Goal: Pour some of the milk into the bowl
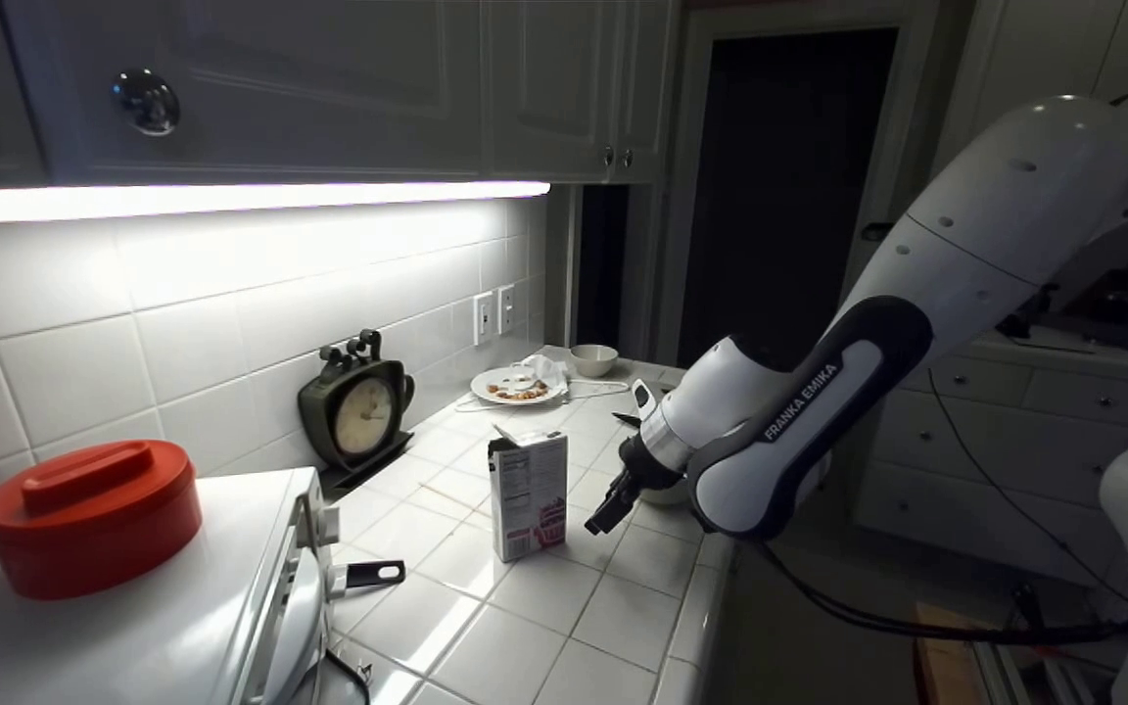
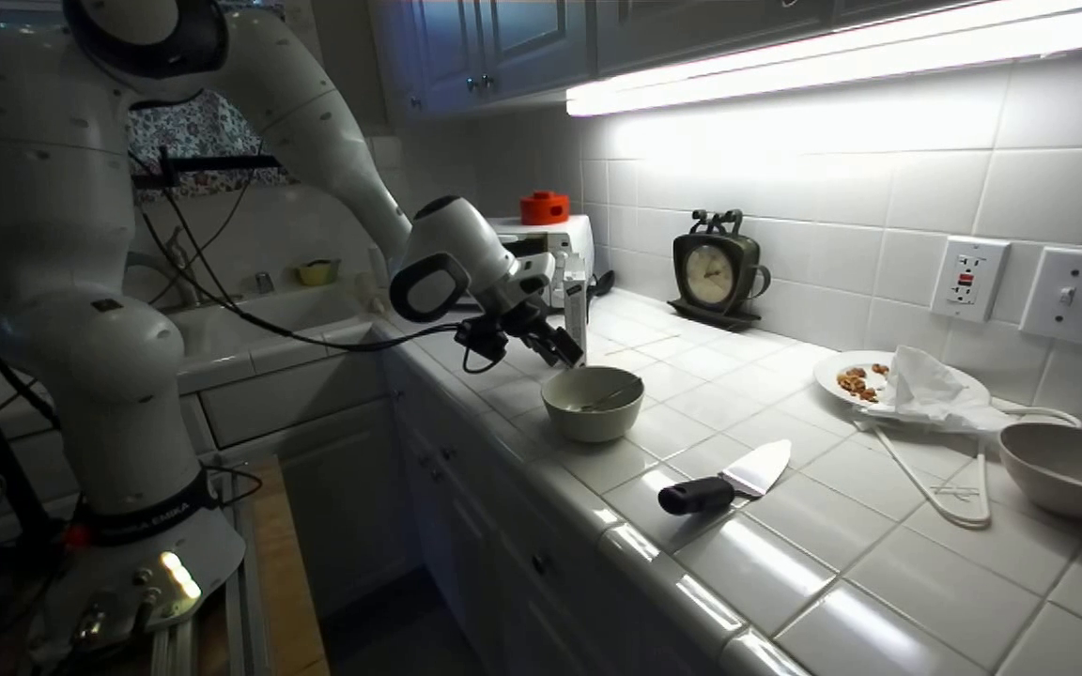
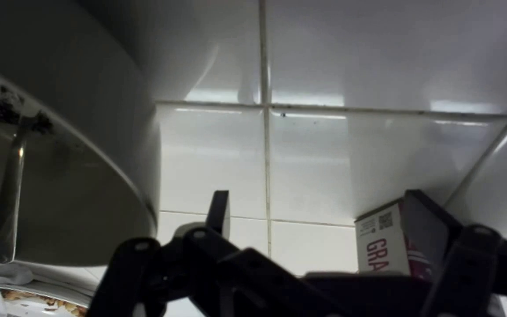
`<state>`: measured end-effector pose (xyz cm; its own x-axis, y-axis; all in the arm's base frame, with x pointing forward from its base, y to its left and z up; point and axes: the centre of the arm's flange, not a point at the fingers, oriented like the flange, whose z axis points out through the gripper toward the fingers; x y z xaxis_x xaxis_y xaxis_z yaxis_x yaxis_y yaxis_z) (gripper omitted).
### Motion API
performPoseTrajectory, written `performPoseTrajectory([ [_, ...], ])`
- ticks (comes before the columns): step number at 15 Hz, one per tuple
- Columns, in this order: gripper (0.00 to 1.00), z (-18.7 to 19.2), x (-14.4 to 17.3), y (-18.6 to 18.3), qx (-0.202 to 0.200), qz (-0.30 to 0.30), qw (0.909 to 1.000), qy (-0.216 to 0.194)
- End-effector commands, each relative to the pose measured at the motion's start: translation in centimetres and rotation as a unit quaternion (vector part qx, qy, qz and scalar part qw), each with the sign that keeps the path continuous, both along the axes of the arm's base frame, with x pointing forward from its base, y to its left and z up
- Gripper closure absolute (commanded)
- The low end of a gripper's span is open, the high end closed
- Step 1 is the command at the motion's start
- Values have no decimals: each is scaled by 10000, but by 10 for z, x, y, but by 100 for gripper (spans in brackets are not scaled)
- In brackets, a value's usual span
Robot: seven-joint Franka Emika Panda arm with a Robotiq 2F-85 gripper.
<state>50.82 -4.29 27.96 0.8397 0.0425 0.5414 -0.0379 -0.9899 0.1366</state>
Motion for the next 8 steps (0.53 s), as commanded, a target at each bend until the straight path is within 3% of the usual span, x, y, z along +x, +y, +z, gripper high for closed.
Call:
performPoseTrajectory([
  [1,0,41,-38,35,-73,66,9998,176],
  [8,0,65,-58,54,-151,131,9993,303],
])
